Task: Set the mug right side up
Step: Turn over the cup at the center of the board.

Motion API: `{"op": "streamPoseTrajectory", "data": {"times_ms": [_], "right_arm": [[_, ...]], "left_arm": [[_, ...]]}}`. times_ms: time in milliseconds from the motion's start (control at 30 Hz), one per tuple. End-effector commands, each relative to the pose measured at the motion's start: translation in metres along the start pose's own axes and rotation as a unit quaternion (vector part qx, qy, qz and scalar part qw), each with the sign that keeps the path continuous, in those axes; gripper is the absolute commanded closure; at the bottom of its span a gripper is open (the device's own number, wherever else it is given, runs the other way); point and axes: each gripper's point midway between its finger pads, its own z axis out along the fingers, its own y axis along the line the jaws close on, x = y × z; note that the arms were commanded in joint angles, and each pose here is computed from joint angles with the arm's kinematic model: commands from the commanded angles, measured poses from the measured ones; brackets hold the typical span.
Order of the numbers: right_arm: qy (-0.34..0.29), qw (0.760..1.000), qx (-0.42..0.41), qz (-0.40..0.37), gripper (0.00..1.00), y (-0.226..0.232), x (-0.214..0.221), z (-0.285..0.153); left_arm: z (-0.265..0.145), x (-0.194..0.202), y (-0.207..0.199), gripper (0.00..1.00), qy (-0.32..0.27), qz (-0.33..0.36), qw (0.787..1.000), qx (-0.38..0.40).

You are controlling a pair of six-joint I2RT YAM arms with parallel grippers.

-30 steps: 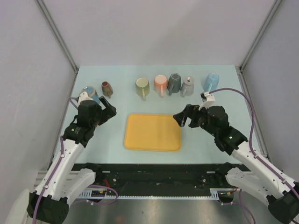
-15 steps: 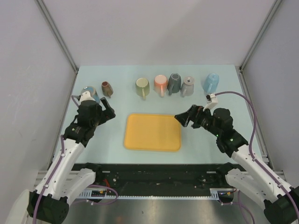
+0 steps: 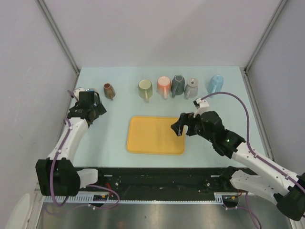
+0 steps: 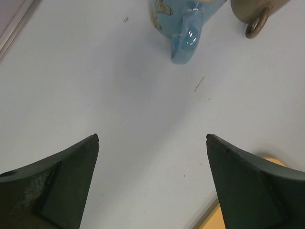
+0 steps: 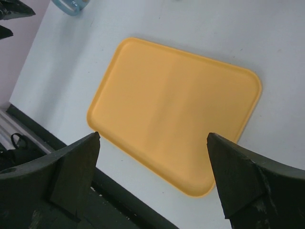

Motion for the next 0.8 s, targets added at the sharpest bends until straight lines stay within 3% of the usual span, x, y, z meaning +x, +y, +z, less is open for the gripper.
{"op": "streamPoseTrajectory", "data": {"times_ms": [0, 133, 767], "right_arm": [[-0.020, 0.999, 0.043, -0.025, 0.00, -0.011, -0.015, 0.002], [-0.017, 0.998, 0.045, -0.029, 0.00, -0.012, -0.014, 0.002], [-0.013, 0.998, 0.050, -0.041, 0.00, -0.019, -0.014, -0.002]], "left_arm": [[0.016, -0.028, -0.018, 0.02, -0.018, -0.024, 0.999, 0.013], [0.032, -0.035, -0.042, 0.05, -0.020, -0.019, 0.998, 0.054], [0.097, -0.050, -0.031, 0.32, -0.004, 0.003, 0.999, 0.034]]}}
